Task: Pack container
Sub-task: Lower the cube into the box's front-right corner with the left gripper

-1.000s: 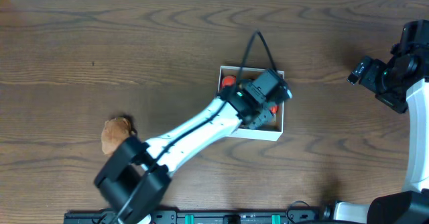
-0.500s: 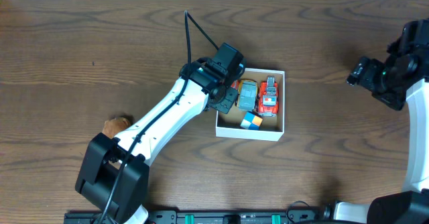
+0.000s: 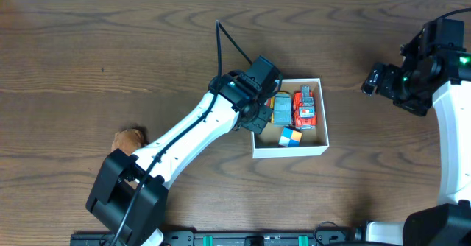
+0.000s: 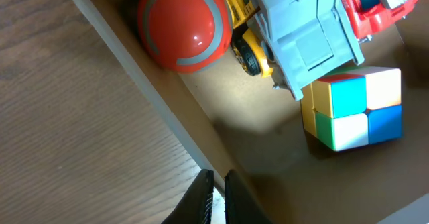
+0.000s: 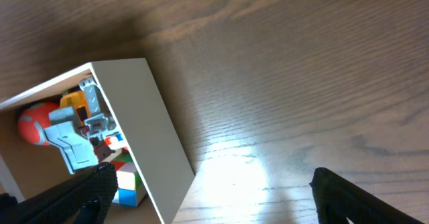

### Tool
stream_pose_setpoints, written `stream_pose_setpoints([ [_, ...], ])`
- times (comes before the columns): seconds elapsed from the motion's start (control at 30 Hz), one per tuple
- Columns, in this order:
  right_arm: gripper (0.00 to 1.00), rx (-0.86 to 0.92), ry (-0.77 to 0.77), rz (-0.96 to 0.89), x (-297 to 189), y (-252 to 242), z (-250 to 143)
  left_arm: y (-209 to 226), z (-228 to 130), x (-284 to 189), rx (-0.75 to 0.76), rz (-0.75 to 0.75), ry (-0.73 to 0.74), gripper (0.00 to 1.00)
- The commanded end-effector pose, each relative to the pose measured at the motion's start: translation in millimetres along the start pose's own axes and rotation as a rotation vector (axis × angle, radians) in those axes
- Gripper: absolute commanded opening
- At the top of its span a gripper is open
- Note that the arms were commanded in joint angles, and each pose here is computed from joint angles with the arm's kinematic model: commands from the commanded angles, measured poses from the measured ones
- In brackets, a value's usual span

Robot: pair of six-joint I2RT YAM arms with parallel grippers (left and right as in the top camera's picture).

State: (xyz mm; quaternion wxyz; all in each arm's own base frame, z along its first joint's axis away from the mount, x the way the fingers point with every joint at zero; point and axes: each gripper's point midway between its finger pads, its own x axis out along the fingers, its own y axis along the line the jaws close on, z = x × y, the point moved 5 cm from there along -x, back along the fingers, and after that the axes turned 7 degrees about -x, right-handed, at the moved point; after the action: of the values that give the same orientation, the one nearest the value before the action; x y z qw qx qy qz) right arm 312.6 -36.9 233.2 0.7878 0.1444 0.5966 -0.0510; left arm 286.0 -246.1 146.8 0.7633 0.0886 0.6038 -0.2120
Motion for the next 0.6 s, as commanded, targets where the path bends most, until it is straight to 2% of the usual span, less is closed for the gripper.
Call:
stream_pose_setpoints([
  [0.0, 0.96, -0.023, 0.028, -0.007, 7, 0, -2, -1, -3, 2, -0.01, -0.004, 0.019, 0.09],
  [0.07, 0.96, -0.029, 0.035, -0.007, 9, 0, -2, 4, 0, -3, -0.01, 0.039, -0.008, 0.13],
  [0.13, 0.96, -0.028, 0.041, -0.008, 11, 0, -2, 8, 3, -11, -0.009, 0.07, -0.043, 0.22],
  [0.2, 0.96, -0.027, 0.047, -0.008, 12, 0, -2, 8, 5, -22, -0.006, 0.073, -0.077, 0.26],
  [0.4, 0.93, -0.027, 0.07, -0.01, 20, 0, -1, -3, 4, -46, 0.018, 0.047, -0.135, 0.27],
  [0.5, 0.88, -0.024, 0.088, -0.013, 25, -1, -1, -18, -1, -53, 0.054, 0.018, -0.147, 0.27],
  [0.57, 0.8, -0.022, 0.102, -0.014, 30, -2, 0, -33, -5, -52, 0.083, -0.042, -0.134, 0.26],
])
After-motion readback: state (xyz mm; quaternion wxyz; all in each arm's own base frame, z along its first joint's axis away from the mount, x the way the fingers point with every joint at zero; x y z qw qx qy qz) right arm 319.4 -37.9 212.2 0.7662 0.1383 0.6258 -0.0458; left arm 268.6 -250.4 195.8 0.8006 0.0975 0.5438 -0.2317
